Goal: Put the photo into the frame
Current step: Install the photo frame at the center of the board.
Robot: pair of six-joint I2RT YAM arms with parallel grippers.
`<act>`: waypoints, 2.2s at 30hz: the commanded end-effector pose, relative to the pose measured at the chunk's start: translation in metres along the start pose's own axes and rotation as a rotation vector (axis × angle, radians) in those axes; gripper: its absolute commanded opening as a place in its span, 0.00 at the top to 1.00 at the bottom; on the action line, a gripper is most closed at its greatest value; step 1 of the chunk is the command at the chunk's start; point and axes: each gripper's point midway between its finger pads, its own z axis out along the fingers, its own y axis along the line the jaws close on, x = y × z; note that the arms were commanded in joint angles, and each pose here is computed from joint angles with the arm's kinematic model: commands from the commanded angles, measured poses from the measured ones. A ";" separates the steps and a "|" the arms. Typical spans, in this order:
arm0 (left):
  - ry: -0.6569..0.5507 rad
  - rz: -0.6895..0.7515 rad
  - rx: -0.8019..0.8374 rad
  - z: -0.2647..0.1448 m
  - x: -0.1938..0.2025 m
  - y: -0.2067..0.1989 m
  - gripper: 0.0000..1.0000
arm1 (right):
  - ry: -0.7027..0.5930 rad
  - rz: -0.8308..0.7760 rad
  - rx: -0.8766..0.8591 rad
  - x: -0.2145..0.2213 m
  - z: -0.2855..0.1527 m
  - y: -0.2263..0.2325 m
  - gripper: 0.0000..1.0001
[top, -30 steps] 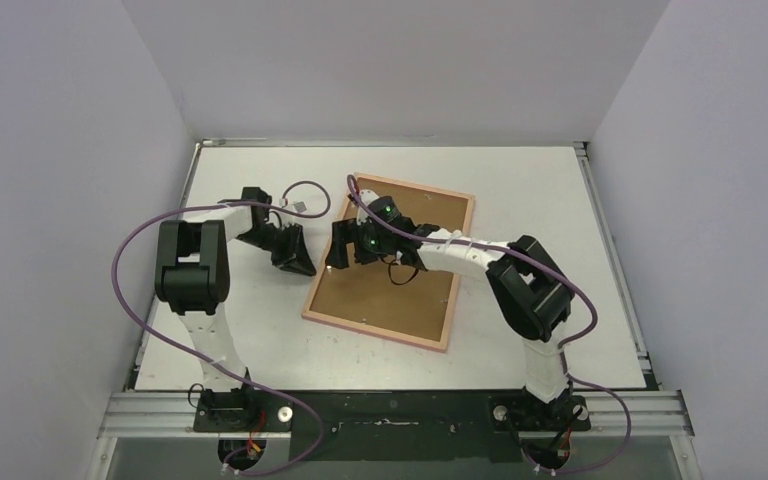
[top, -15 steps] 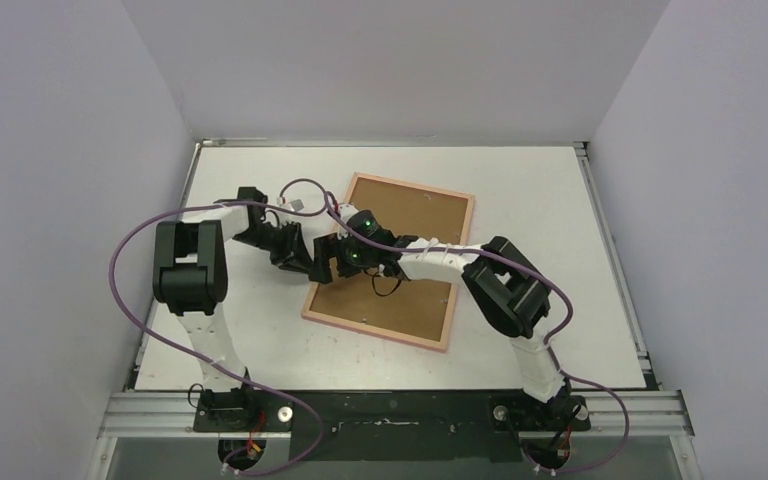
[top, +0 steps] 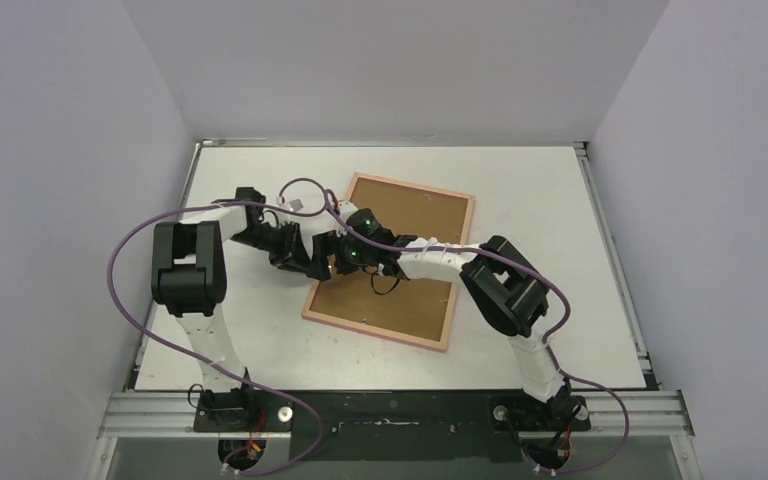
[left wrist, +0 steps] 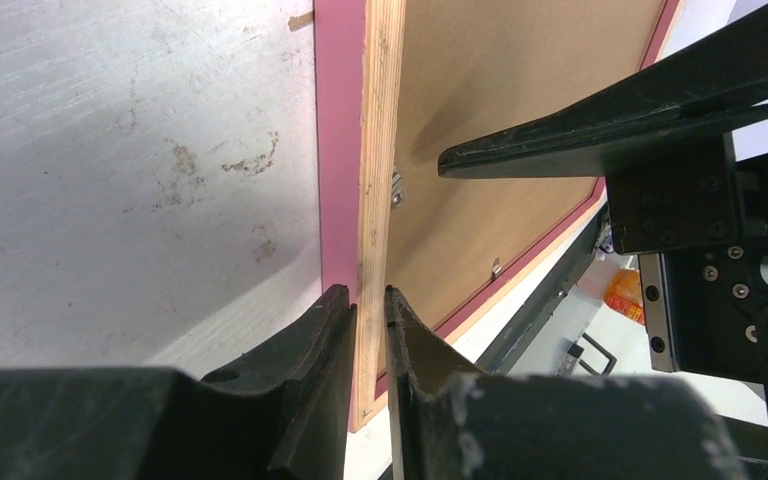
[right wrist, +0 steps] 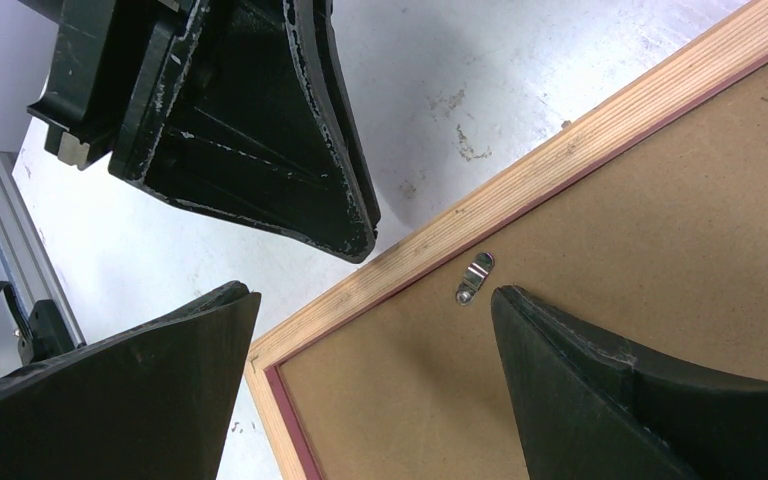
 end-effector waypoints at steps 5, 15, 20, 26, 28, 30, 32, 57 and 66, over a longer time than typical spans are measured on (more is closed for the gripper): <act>0.021 0.023 0.007 0.008 0.005 -0.002 0.87 | -0.054 -0.039 -0.052 -0.017 0.011 0.010 0.10; 0.038 0.018 -0.018 0.015 0.008 0.006 0.89 | -0.046 -0.026 -0.058 -0.010 0.014 0.008 0.10; 0.048 0.006 -0.031 0.019 0.009 0.012 0.90 | -0.041 -0.027 -0.076 -0.002 0.014 0.012 0.10; 0.050 -0.002 -0.040 0.021 0.010 0.016 0.91 | -0.040 -0.014 -0.103 0.003 0.014 0.014 0.10; 0.051 -0.002 -0.045 0.022 0.010 0.017 0.91 | -0.041 -0.007 -0.109 0.003 0.014 0.016 0.10; 0.052 -0.004 -0.047 0.022 0.010 0.018 0.91 | -0.044 0.003 -0.119 0.002 0.013 0.018 0.10; 0.050 -0.005 -0.049 0.022 0.011 0.018 0.91 | -0.047 0.014 -0.129 0.003 0.012 0.020 0.10; 0.039 0.015 -0.088 0.018 0.010 0.020 0.94 | -0.157 0.063 -0.097 -0.028 -0.023 0.015 0.10; 0.042 0.012 -0.087 0.019 0.011 0.021 0.94 | -0.118 0.063 -0.104 -0.016 0.000 0.012 0.10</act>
